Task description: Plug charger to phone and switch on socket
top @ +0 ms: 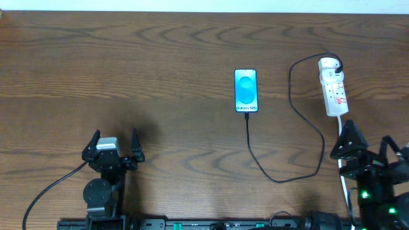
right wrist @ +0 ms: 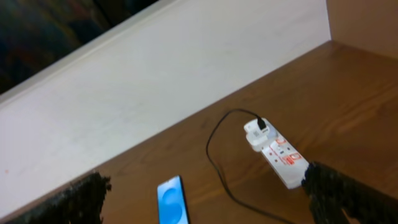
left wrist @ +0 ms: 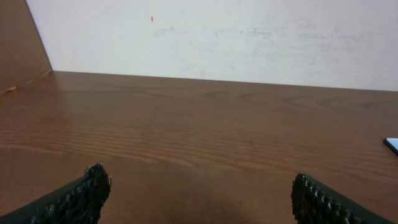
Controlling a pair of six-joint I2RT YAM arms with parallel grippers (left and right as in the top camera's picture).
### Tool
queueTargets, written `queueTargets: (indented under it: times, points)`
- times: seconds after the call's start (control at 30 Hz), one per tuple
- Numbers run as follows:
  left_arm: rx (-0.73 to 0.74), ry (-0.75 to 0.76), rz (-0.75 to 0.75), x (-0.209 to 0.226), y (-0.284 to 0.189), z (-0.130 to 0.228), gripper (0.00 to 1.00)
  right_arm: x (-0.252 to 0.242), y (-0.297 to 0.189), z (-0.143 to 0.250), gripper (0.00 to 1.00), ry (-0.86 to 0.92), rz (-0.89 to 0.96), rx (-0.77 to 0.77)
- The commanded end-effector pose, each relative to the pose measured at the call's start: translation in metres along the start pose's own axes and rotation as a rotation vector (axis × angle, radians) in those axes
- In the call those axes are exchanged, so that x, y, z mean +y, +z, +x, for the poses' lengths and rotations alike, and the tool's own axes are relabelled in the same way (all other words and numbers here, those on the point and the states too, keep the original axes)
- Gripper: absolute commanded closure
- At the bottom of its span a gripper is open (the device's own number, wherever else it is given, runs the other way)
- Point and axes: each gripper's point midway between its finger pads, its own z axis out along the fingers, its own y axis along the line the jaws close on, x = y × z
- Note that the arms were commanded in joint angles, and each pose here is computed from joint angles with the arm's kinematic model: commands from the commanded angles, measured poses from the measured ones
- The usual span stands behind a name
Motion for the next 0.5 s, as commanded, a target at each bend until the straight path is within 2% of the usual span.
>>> queueTargets:
  times: [0.0,0.47]
  points:
    - [0.044,0.016,0.008,-0.001,0.001,0.015,0.05,-0.012,0.008,0.028,0.01,-0.004,-0.007,-0.002]
    - [0.043,0.016,0.008,-0.001,0.001,0.015,0.05,-0.037,0.050,0.084,0.01,-0.004,-0.098,-0.193]
